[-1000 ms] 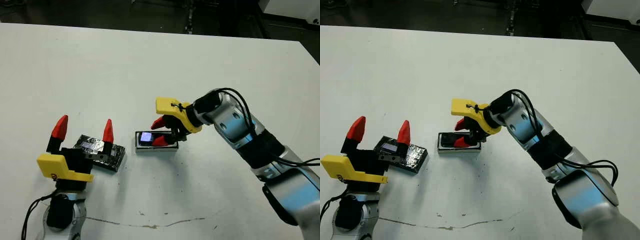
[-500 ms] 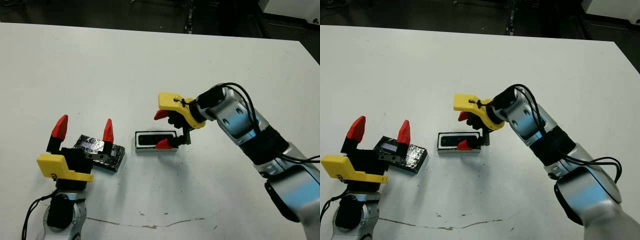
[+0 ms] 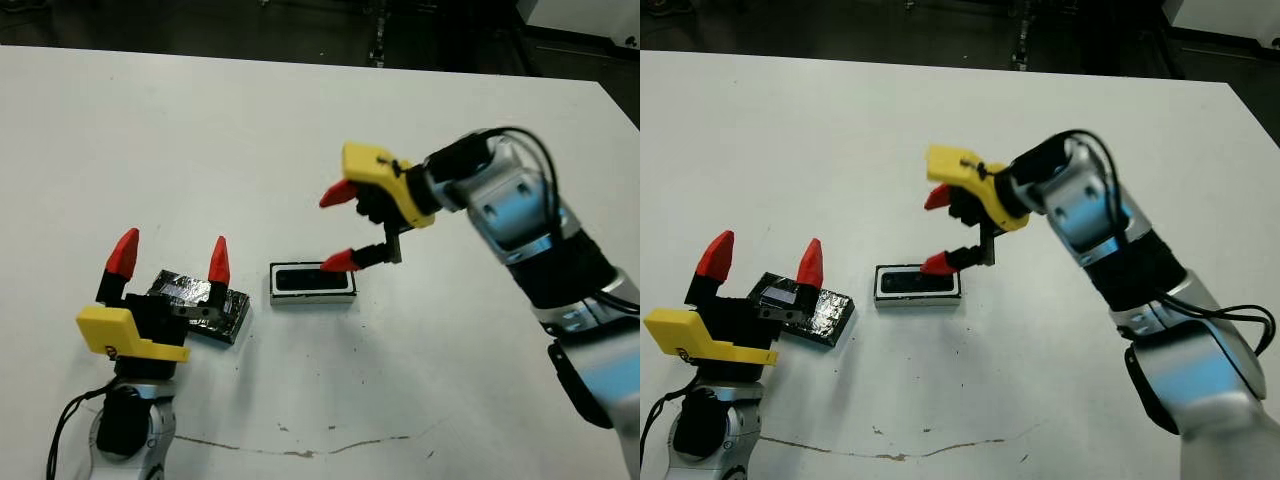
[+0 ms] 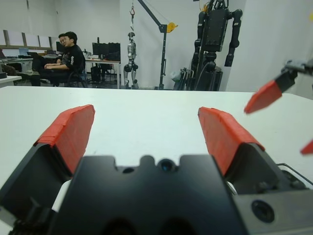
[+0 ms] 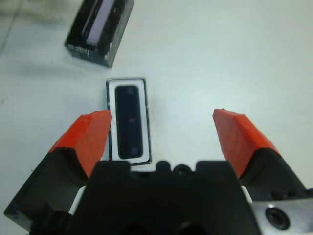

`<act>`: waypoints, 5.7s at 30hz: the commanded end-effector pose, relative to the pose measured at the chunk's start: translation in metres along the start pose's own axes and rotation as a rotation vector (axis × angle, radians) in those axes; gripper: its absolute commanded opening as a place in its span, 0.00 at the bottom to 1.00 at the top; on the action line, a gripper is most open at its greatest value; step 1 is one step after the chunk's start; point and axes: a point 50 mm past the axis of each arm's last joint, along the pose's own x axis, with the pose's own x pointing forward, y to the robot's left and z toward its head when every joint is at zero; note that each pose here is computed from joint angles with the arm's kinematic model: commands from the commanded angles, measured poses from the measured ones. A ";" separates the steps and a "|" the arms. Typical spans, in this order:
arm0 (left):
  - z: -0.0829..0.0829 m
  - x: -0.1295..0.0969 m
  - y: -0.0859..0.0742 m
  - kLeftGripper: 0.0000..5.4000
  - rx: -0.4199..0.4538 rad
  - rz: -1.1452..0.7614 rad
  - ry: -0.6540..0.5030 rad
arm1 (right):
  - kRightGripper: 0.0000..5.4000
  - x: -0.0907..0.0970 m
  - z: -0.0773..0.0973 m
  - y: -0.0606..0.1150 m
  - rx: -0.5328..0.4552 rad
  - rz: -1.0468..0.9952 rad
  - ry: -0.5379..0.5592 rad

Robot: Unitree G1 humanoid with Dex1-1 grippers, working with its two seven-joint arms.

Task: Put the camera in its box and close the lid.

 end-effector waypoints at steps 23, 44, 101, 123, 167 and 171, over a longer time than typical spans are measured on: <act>0.000 0.000 0.011 1.00 0.042 -0.005 0.007 | 0.55 -0.064 -0.120 0.134 0.550 -0.917 -0.503; 0.044 0.032 0.059 1.00 0.291 -0.621 0.086 | 0.00 -0.021 -0.132 0.159 0.668 -1.141 -0.663; 0.053 0.107 0.039 1.00 0.447 -1.743 0.725 | 0.00 -0.024 -0.141 0.161 0.663 -1.211 -0.616; 0.031 0.110 0.046 1.00 0.467 -1.718 0.758 | 0.00 -0.023 -0.143 0.164 0.668 -1.222 -0.607; 0.004 0.102 0.047 1.00 0.436 -1.692 0.797 | 0.00 -0.027 -0.145 0.165 0.690 -1.210 -0.612; 0.002 0.103 0.048 1.00 0.441 -1.690 0.799 | 0.00 -0.027 -0.146 0.165 0.686 -1.204 -0.614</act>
